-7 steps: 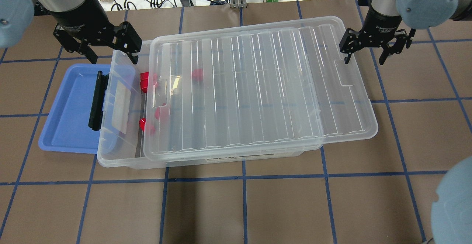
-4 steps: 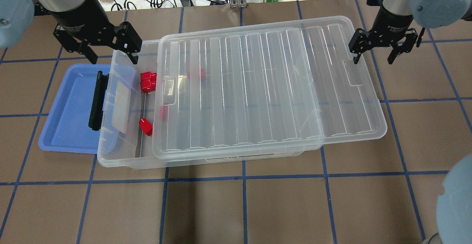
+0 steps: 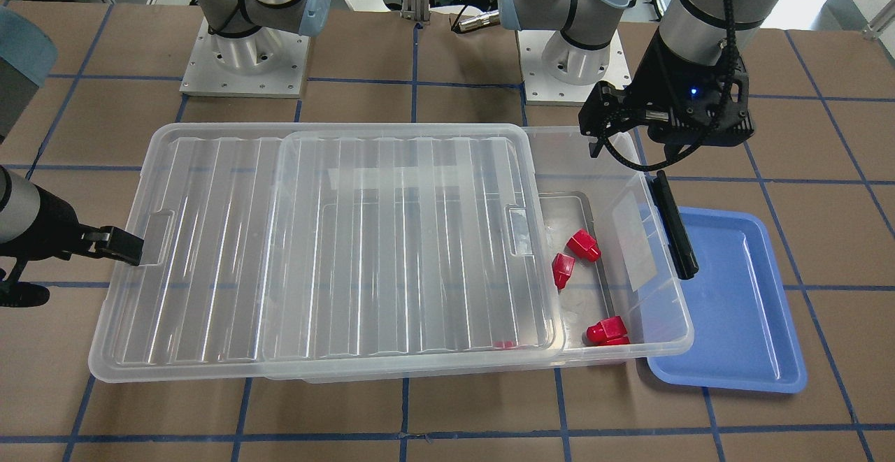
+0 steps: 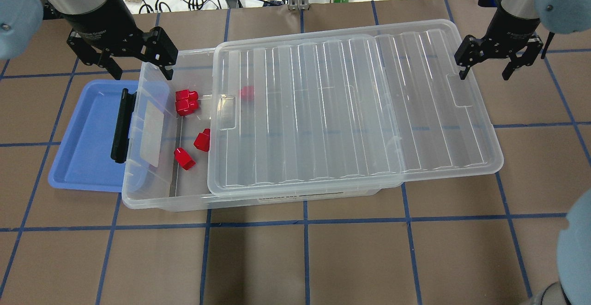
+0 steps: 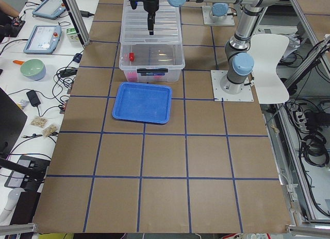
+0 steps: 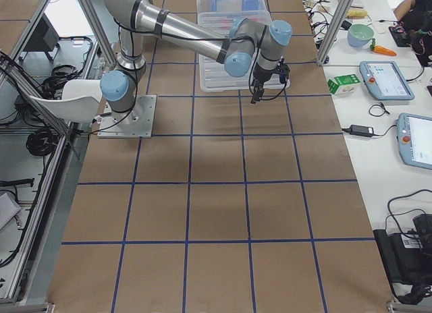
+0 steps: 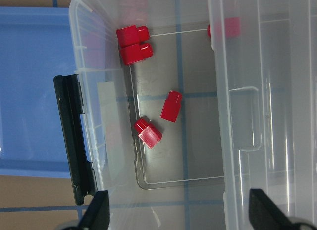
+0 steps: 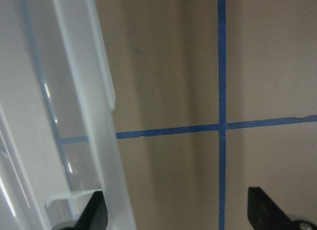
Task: Place red block in blue tray from box
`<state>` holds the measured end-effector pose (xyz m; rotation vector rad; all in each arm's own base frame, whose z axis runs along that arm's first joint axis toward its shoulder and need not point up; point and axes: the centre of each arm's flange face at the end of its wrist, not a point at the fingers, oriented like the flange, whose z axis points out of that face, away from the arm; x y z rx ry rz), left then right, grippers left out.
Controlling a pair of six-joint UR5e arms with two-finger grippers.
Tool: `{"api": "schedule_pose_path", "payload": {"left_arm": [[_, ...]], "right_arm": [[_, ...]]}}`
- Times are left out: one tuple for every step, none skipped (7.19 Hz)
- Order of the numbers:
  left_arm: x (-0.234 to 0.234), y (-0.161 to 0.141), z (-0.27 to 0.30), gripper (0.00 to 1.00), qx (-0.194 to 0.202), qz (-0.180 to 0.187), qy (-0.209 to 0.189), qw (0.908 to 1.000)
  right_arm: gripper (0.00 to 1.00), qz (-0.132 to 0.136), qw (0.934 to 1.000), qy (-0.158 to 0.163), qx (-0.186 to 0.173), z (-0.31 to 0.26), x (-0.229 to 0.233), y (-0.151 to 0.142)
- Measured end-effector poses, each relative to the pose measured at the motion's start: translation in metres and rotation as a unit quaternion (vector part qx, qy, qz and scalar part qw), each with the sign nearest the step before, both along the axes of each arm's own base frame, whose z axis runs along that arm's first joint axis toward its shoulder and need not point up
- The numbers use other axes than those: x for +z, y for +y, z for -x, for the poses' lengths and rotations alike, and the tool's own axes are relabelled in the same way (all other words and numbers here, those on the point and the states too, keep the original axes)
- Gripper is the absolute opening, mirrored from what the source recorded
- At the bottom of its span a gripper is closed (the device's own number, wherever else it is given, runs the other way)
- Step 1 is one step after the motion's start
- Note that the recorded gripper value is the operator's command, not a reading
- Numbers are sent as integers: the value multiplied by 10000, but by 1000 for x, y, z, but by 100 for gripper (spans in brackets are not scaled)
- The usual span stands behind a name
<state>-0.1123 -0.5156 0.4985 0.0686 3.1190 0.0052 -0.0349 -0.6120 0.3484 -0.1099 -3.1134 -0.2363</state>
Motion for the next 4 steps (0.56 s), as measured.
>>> {"api": "schedule_pose_path", "payload": {"left_arm": [[0,0,0,100,0,1,0,10000],[0,0,0,100,0,2,0,10000],[0,0,0,100,0,0,0,10000],[0,0,0,100,0,-2,0,10000]], "right_arm": [[100,2,10000,-11,29,6,0,0],[100,-1,10000,-13,18,14,0,1],[100,-18,10000,23,50,20,0,1],[100,-41,9999,80,116,25,0,2]]}}
